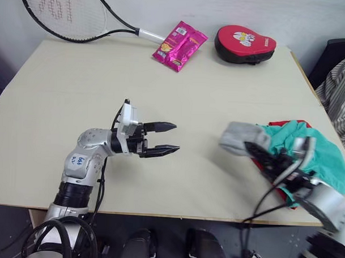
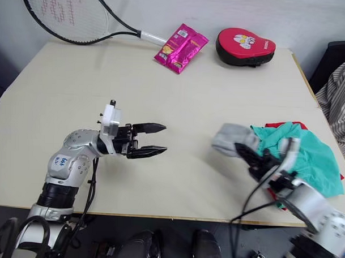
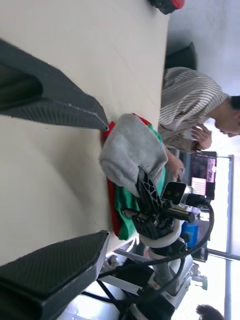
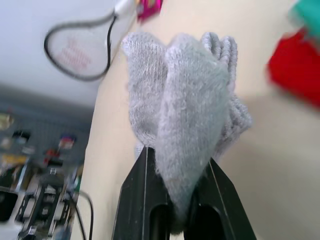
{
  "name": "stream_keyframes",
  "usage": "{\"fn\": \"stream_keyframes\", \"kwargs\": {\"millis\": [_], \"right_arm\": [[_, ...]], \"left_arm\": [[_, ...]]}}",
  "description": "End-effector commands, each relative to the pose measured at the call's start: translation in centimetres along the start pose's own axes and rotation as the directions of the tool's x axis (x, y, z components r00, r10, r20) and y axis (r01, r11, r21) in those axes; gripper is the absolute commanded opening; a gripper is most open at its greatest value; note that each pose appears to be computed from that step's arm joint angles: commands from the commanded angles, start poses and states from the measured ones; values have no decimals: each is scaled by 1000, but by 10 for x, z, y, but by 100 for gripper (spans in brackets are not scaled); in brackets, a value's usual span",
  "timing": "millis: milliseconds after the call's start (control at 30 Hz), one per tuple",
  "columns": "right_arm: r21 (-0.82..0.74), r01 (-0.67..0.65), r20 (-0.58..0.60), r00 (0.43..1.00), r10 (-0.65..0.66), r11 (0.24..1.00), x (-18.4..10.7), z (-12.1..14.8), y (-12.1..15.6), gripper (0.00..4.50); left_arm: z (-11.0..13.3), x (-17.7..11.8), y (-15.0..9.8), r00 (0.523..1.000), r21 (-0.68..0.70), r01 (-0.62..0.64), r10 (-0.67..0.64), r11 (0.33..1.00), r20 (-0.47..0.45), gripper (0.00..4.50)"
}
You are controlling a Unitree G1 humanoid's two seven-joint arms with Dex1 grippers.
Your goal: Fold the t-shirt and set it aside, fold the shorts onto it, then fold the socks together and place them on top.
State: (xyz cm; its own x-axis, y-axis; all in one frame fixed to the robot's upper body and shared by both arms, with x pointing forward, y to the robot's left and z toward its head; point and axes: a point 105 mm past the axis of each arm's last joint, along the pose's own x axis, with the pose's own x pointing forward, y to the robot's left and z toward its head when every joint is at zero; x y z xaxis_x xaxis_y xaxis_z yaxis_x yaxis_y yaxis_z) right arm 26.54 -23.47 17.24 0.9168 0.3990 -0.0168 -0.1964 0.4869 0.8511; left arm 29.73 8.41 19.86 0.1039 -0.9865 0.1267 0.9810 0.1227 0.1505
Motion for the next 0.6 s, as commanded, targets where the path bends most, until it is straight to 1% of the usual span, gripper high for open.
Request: {"fn": "stream_keyframes", "kwargs": {"millis": [33,100,200,267,300,333,400,500,567,600], "right_arm": [[14,40,260,965,-42,999,-35,55,1,0],[44,100,352,929,-109,994,-52,76,-13,0],[114,175,398,894,-207,978,-66,89,-37,0],[145,221,384,886,-261,964,-69,87,-53,0],[149,227,361,894,-266,963,-68,83,-59,0],[167,256,323,898,-299,952,-67,76,-71,0],[192,296,273,900,-341,936,-66,66,-86,0],[224,315,254,895,-367,922,-64,62,-97,0],[212,345,250,885,-392,914,-69,62,-100,64],[204,358,244,883,-402,911,-71,61,-101,85]], "left_arm": [[14,5,-5,999,19,5,-6,1000,50,449],[12,7,-6,999,13,2,-3,1000,50,449],[11,9,-7,999,11,6,-7,1000,47,449],[12,9,-7,999,16,9,-10,1000,47,449],[13,8,-7,999,22,10,-11,1000,49,449],[14,8,-6,999,25,13,-14,1000,51,449],[16,7,-7,998,26,16,-17,1000,53,449],[15,7,-9,998,19,34,-34,999,48,449],[16,6,-11,998,12,47,-47,999,50,450],[16,6,-12,997,9,51,-52,999,51,450]]}}
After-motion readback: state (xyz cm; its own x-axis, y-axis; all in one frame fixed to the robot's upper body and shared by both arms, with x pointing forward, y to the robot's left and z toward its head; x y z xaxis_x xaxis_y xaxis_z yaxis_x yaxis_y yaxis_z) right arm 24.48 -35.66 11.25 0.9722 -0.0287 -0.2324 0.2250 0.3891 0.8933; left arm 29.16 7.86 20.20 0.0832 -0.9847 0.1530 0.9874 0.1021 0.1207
